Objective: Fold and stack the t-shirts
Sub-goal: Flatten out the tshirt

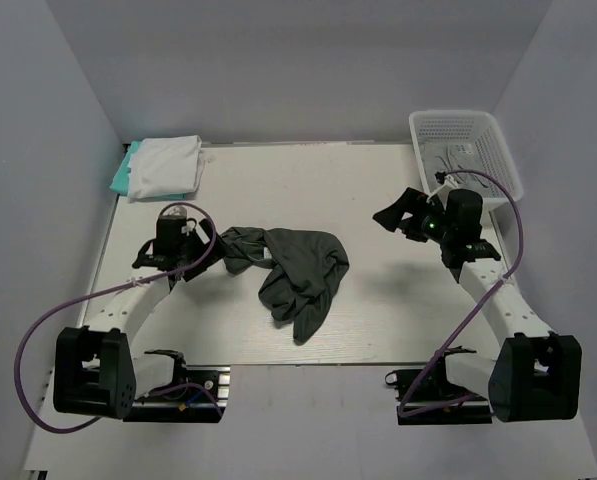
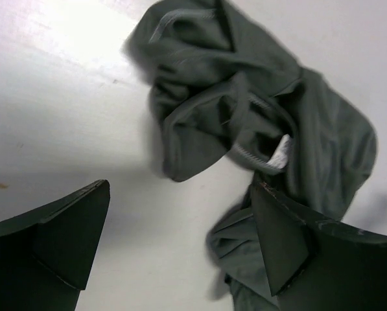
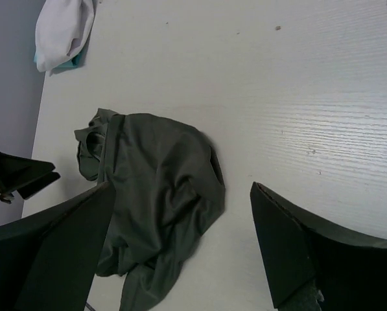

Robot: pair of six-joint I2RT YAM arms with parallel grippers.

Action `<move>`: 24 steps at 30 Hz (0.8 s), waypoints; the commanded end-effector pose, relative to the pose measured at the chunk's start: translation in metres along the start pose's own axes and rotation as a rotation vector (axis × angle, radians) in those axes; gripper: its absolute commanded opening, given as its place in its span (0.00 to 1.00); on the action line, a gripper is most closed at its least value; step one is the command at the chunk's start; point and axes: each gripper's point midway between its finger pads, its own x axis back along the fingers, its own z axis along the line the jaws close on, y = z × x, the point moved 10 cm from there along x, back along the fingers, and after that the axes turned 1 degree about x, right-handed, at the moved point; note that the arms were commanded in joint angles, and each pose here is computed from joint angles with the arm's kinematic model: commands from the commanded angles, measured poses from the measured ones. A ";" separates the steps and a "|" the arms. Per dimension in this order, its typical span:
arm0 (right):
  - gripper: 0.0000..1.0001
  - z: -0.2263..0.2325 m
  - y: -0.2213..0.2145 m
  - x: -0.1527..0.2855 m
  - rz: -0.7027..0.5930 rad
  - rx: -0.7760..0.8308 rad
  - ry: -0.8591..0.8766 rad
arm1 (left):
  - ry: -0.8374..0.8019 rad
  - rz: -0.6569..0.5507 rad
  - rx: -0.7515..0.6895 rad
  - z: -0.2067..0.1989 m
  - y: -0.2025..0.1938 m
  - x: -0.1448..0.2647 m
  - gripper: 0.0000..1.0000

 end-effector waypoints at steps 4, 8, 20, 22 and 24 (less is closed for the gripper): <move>0.90 0.011 0.004 -0.016 0.118 0.077 0.204 | -0.009 0.007 -0.009 0.013 -0.016 -0.009 1.00; 0.90 0.008 -0.005 -0.038 0.174 0.106 0.200 | -0.038 0.048 -0.007 0.015 -0.022 -0.021 1.00; 0.90 0.019 -0.043 -0.111 0.383 0.276 -0.037 | -0.064 0.083 -0.027 0.013 -0.027 -0.054 0.55; 0.90 0.011 -0.057 -0.126 0.429 0.260 -0.040 | -0.052 0.098 -0.024 0.014 -0.027 -0.059 0.41; 0.90 0.008 -0.067 -0.135 0.444 0.251 -0.036 | -0.061 0.112 -0.039 0.009 -0.025 -0.062 0.25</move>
